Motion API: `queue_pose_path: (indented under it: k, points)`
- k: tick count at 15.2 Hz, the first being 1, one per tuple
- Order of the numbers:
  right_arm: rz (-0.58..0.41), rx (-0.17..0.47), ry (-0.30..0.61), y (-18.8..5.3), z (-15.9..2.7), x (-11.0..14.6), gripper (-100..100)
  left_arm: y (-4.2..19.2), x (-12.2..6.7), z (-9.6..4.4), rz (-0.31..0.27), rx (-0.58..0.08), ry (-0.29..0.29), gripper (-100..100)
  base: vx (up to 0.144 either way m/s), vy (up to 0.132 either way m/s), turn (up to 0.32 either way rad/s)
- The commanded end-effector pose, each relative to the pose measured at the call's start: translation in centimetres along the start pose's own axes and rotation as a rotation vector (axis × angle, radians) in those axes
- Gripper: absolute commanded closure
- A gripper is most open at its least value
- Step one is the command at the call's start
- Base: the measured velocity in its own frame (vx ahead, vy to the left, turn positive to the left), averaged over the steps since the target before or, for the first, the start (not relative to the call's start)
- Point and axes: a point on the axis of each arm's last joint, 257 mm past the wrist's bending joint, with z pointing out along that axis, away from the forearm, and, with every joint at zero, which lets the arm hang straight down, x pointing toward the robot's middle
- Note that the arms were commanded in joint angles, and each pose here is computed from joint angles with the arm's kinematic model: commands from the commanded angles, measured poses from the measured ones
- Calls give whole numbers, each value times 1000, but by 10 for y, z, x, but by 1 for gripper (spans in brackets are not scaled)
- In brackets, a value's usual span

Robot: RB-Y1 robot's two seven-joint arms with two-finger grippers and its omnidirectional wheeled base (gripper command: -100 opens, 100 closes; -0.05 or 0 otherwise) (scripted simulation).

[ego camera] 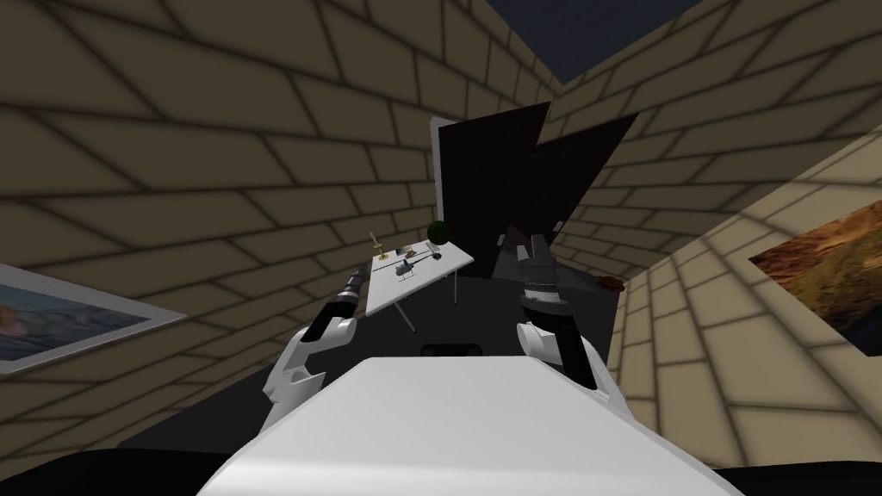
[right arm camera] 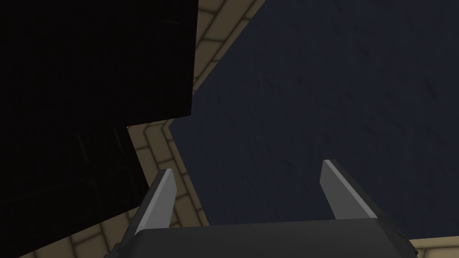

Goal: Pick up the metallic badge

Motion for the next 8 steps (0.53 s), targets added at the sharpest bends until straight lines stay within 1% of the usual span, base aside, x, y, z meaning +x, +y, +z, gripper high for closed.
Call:
queue_pose_path:
  k: [1,2,4,5,6,7,8]
  points:
    - [0,0,0,0,0,0,0,11,3,1,13,-39,17,-100,-12,0,-69]
    - [0,0,0,0,0,0,0,22,-2,4,47,-68,20,-100,-13,-6,-151]
    - [0,0,0,0,0,0,0,31,3,3,46,-104,40,-100,-11,-4,-136]
    - [0,0,0,0,0,0,0,31,3,3,46,-104,40,-100,-5,0,-7]
    - [0,0,0,0,0,0,0,44,-1,5,79,-143,49,-100,-5,-5,-177]
    - [0,0,0,0,0,0,0,49,2,4,79,-159,59,-100,-6,-3,-230]
    - [0,0,0,0,0,0,0,51,3,4,79,-169,64,-100,-4,2,-91]
